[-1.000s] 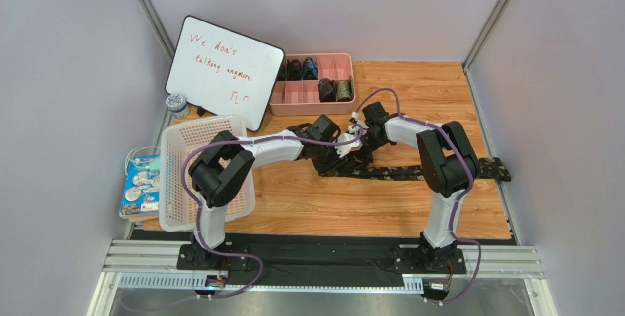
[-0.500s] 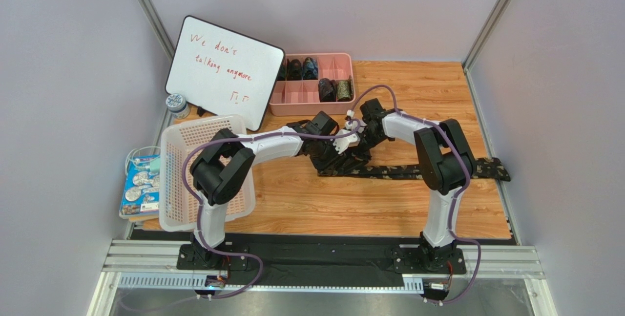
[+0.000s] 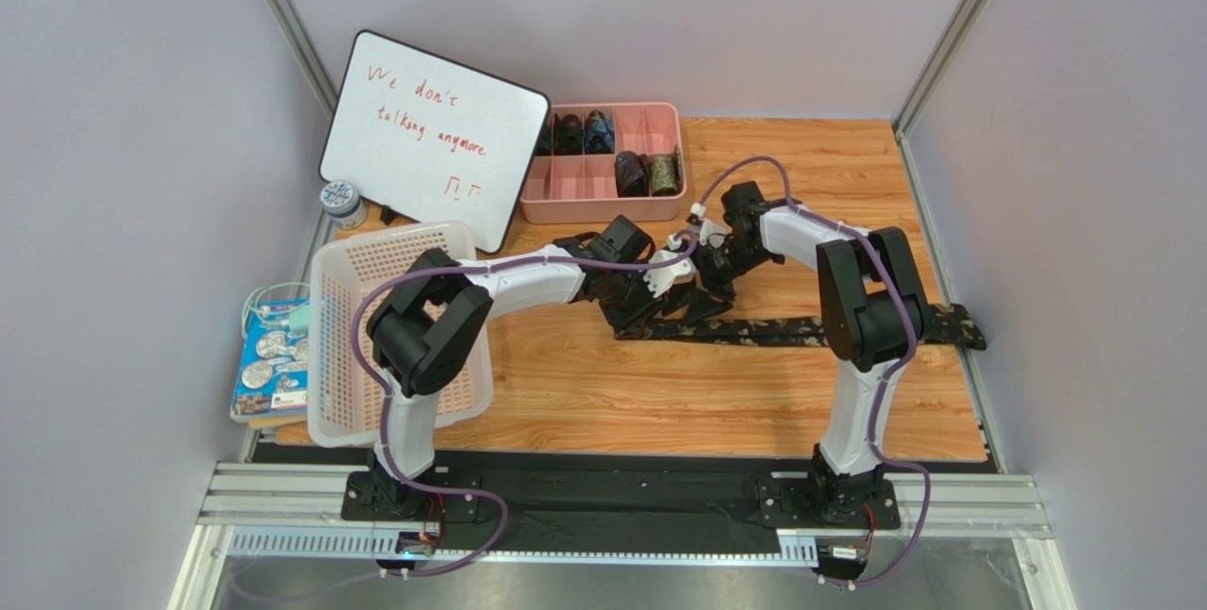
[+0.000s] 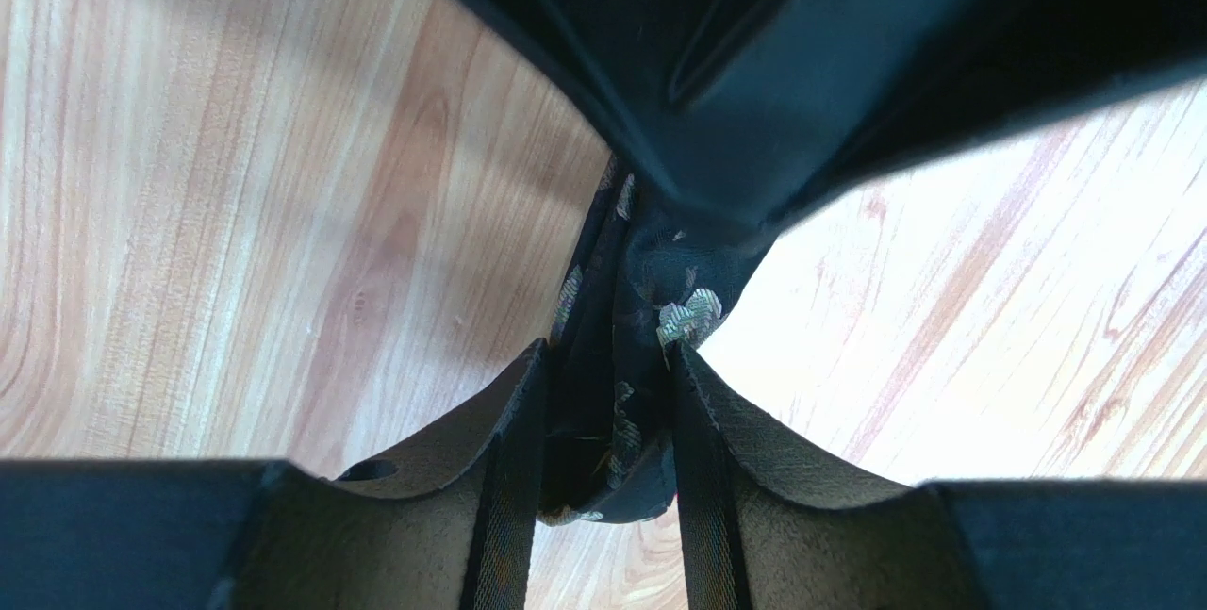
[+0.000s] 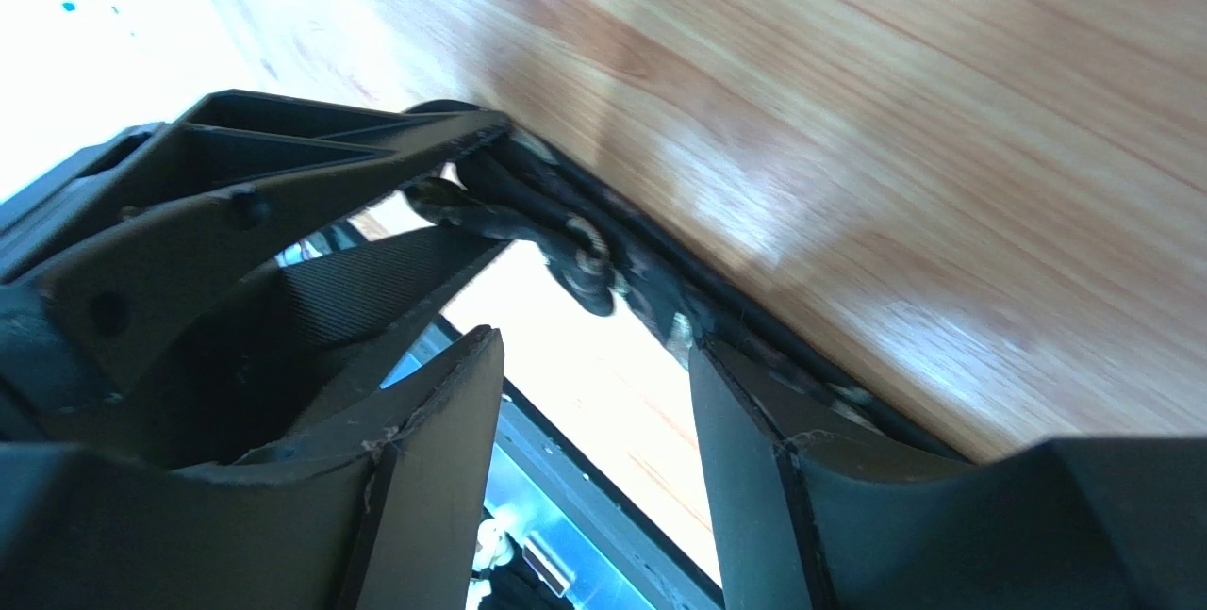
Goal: Roll the ties
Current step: Roll the tie at the center of the board.
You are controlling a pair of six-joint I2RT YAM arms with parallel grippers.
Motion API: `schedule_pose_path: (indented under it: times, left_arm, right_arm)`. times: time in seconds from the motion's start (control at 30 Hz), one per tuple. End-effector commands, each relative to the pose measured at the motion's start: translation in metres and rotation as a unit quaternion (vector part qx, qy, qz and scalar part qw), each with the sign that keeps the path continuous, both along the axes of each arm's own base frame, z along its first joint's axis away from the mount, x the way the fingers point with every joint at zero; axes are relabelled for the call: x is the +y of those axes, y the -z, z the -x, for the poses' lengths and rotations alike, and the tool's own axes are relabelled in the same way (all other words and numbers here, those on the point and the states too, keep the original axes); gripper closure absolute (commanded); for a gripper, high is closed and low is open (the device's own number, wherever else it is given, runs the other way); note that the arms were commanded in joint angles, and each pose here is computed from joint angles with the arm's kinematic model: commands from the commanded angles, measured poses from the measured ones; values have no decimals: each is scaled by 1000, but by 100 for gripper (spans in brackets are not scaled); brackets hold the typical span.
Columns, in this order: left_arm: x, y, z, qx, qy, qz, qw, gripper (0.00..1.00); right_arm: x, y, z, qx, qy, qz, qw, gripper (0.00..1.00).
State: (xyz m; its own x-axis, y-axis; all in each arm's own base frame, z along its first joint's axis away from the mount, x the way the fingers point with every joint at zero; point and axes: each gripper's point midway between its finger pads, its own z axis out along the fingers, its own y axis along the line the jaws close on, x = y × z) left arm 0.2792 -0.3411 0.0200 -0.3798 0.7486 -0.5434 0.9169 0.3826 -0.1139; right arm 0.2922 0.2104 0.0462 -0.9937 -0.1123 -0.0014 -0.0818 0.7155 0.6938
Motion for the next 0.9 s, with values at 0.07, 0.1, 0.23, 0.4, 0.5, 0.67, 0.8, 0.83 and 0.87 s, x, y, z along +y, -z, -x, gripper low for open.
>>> schedule_pose_path:
  times: [0.07,0.1,0.23,0.4,0.5,0.67,0.8,0.83,0.87]
  left_arm:
    - [20,30,13,21,2,-42,999,57]
    - [20,30,14,22,1,-42,999,57]
    - [20,32,15,26,0,-42,999,57]
    - [20,31,16,29,0,-40,999,57]
    - [18,29,17,30,1,-36,999,57]
    - [13,14,14,33,-13,-15,999,53]
    - [10,-16,6,32,-63,26,997,42]
    - [16,-19,4,38,-82,33,995,41]
    - [14,-37,-1,26,-96,58,993,40]
  right_arm:
    - [23,-6,-1,-23,-11,-28,999,45]
    - [24,-4,1,-24,-12,-23,999,45]
    - [31,5,-1,-46,-18,-4,999,47]
    - [31,23,1,-43,-21,24,999,53]
    - [28,35,4,-41,-20,44,998,59]
    - [16,55,9,-39,-25,96,994,75]
    - [3,69,11,-32,-21,140,989,81]
    - [2,72,11,-29,-21,145,989,81]
    - [2,72,11,-29,-21,148,988,82]
